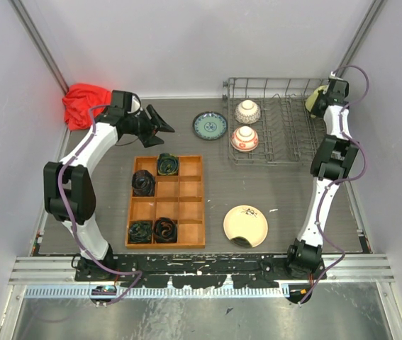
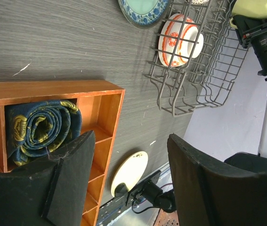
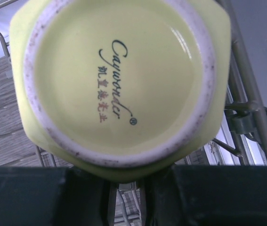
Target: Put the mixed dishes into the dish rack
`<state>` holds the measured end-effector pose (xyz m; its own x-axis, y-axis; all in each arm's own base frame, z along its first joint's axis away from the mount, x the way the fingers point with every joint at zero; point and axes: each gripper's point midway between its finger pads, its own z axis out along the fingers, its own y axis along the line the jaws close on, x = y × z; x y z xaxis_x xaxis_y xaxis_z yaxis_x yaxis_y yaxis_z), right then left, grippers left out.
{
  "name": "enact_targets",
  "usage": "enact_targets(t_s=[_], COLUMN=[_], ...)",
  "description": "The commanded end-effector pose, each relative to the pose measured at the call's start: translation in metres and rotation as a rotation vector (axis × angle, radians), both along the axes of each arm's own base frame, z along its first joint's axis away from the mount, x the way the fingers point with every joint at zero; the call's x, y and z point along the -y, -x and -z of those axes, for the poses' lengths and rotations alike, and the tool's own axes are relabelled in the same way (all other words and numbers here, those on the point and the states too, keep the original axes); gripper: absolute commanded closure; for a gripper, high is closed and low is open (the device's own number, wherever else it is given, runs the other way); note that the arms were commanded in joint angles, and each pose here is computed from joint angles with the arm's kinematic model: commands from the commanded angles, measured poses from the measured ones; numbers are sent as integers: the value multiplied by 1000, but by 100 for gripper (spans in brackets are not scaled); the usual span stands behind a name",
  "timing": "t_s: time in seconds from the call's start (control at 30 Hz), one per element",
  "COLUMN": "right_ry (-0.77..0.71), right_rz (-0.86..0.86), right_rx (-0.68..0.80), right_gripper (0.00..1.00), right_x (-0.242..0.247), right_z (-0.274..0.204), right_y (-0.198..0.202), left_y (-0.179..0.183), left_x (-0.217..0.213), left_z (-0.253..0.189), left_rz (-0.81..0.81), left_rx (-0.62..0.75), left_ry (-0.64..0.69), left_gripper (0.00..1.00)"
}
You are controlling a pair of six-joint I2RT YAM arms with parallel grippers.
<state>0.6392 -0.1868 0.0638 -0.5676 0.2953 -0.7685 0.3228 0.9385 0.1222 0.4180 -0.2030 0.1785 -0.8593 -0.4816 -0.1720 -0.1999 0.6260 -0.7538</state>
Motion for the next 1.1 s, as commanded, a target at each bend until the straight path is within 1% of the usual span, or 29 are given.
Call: enact_targets(t_s=[0.0,0.13,0.17,0.2,0.23,0.37,0.5,0.53,0.77,0.93,1.07], right_ry=[85,83,83,85,87,93,97,94,94,99,109], right_rz=[-8,-27,-27,-25,-24,-16,-11,-11,-2,14,27], right_rx=[173,160,159,155,152,146,144,145,146,155,156], right_gripper=[95,95,94,90,84,80,79,77,56,48,45], right_x=[9,-1,-2,-4,-4,-4,-1,-2,-1,2,3], right_z=[-70,-64,-63,-61,-60,-59,-59,-59,-61,-69,-74], right_y=[-23,-25,-26,-26,-26,-26,-25,-25,-24,-22,-16], left_y=[-4,-4,-5,-4,-4,-2,-1,-1,-1,0,1], left_x=[4,5,4,5,5,5,4,4,5,6,6], left_z=[-7,-7,-7,-8,-7,-8,-7,-7,-7,-8,-7], left_rz=[8,8,8,10,9,13,11,11,12,15,20], left_rx=[11,12,11,12,11,12,9,9,8,12,12], left_ry=[6,7,7,7,7,4,3,3,5,5,4], left_gripper=[31,31,31,31,31,31,31,31,30,30,30])
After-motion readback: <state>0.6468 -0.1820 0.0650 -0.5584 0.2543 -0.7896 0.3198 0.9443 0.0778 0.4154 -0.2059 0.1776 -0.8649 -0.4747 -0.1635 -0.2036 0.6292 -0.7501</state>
